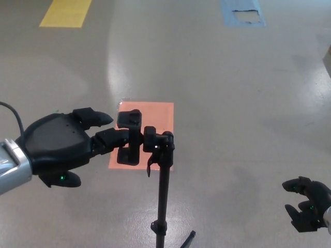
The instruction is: The robot uses its left hand to grab the top of a phone stand kept on the floor and tilt it upwards to adjust its angle
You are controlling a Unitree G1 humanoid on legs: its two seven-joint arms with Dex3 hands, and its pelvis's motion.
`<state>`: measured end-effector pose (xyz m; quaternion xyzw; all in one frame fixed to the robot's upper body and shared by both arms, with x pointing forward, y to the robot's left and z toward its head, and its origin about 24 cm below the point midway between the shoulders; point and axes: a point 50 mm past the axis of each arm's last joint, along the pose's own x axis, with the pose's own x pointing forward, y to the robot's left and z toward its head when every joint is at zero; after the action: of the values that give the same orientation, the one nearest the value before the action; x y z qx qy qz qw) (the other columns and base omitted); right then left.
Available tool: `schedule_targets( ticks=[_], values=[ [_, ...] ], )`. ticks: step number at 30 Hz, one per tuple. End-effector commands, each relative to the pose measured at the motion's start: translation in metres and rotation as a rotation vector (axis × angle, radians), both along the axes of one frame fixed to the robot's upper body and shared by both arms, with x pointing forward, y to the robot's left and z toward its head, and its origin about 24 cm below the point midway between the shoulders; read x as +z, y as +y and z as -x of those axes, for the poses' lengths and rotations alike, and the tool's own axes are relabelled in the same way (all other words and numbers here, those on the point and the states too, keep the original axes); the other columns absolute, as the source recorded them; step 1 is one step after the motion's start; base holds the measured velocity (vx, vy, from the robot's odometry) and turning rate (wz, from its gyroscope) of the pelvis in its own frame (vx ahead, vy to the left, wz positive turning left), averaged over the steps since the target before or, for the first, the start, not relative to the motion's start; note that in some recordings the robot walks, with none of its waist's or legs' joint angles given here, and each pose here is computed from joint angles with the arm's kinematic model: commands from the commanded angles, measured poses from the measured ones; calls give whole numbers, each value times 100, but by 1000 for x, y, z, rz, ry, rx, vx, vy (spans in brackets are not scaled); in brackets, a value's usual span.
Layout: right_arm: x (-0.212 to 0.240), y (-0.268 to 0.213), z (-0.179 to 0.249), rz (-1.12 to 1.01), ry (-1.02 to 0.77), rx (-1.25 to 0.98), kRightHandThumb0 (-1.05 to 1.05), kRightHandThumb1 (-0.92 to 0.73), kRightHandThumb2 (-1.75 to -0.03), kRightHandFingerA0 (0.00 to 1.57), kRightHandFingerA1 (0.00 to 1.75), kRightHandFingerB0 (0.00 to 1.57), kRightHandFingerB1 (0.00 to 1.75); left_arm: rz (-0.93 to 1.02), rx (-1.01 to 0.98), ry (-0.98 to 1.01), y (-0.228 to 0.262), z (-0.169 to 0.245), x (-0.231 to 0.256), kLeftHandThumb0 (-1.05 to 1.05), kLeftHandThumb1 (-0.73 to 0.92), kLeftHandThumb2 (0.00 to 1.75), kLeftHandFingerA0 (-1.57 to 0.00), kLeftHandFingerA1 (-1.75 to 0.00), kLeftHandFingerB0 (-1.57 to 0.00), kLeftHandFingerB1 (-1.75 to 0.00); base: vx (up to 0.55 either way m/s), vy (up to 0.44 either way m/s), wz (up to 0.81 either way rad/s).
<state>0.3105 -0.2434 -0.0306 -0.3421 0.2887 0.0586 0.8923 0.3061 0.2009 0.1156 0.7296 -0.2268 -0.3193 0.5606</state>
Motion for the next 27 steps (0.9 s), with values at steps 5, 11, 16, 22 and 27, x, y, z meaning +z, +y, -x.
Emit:
schedule_targets(
  ticks=[5,11,16,22,27],
  values=[
    [3,-7,0,7,9,-10,-25,-61,-110,9,51,9,50,76,107,-119,10,-24,44,-39,45,67,-8,-29,0,-20,0,0,0],
    [3,-7,-1,12,11,-7,-25,-62,-111,9,51,9,50,152,225,-170,25,-42,75,-40,45,64,-12,-31,-3,-20,0,0,0],
    [4,-6,-1,27,17,13,-25,-62,-110,9,51,9,50,153,335,-144,42,-52,74,-42,52,56,-13,-27,0,-22,0,0,0],
    [5,-6,-2,28,17,21,-25,-61,-110,9,51,9,50,146,417,-108,58,-58,62,-44,49,65,-13,-32,-4,-19,0,0,0],
    [8,-6,-5,27,14,22,-24,-61,-110,10,51,10,50,110,464,-70,67,-60,55,-42,54,59,-14,-27,-4,-20,0,0,0]
  ],
)
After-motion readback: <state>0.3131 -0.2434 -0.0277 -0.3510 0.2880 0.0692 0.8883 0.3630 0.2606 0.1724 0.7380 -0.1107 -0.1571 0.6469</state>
